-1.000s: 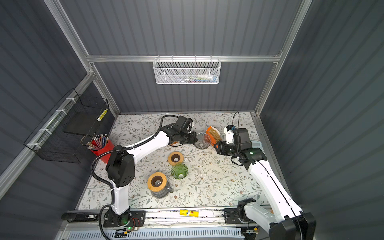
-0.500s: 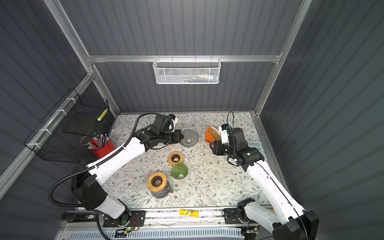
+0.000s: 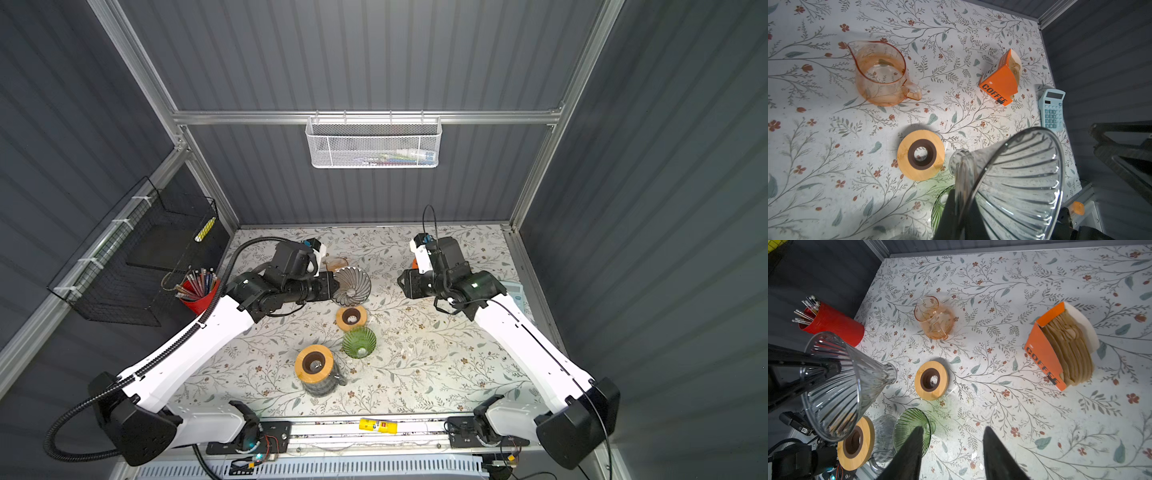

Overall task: Place the coffee filter in the dripper
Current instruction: 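Carry the dripper over the ring stand with left gripper while right gripper advances, then lower the clear glass dripper onto the wooden ring stand with the left gripper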

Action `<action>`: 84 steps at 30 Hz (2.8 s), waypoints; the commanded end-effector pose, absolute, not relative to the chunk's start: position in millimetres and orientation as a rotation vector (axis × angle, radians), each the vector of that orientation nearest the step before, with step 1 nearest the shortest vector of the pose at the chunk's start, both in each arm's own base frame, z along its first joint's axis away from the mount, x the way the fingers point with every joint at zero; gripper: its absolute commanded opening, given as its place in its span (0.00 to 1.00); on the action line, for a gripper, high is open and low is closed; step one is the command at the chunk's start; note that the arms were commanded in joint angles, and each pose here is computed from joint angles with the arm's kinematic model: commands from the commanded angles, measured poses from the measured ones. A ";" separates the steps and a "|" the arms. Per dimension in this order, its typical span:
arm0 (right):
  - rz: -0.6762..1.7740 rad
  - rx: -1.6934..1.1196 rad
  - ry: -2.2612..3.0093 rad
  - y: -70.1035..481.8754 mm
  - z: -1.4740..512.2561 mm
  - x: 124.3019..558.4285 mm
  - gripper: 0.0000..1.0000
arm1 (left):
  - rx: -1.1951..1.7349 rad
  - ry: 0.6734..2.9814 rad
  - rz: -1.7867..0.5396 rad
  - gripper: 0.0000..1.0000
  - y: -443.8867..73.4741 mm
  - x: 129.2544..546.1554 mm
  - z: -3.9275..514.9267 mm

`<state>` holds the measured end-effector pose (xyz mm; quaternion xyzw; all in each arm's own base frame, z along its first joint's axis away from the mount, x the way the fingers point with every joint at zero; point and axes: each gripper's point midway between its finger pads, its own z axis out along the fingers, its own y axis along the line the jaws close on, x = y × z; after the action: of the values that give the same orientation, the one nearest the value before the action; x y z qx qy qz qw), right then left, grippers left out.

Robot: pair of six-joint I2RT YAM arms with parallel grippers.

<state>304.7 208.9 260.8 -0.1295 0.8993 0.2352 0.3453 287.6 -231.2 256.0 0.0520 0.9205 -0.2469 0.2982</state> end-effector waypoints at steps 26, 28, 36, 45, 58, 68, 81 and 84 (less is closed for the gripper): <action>0.684 -0.556 2.284 275.3 284.3 297.0 0.49 | -0.082 2.706 -0.679 0.00 -165.3 180.4 255.6; 0.685 -0.575 2.288 281.0 284.2 296.7 0.49 | -0.090 2.729 -0.684 0.00 -163.8 174.8 252.8; 0.717 -0.619 2.299 304.2 276.4 293.1 0.48 | -0.174 2.760 -0.686 0.00 -151.3 156.7 235.6; 0.727 -0.672 2.316 317.8 264.8 285.0 0.48 | -0.261 2.745 -0.713 0.00 -145.3 149.6 218.1; 0.736 -0.692 2.329 321.3 257.3 276.1 0.48 | -0.337 2.759 -0.721 0.00 -140.3 141.8 193.5; 0.743 -0.698 2.322 325.9 258.7 274.1 0.48 | -0.345 2.745 -0.708 0.00 -138.4 144.0 187.9; 0.744 -0.717 2.328 330.3 256.0 271.6 0.48 | -0.372 2.740 -0.694 0.00 -137.3 146.9 178.1; 0.746 -0.718 2.330 331.0 254.9 270.9 0.48 | -0.375 2.738 -0.692 0.00 -137.6 148.0 176.4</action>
<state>272.8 326.1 257.6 -0.2667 0.8747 0.2758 0.2962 143.8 -138.3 174.1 -0.1200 0.9555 -0.2337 0.1341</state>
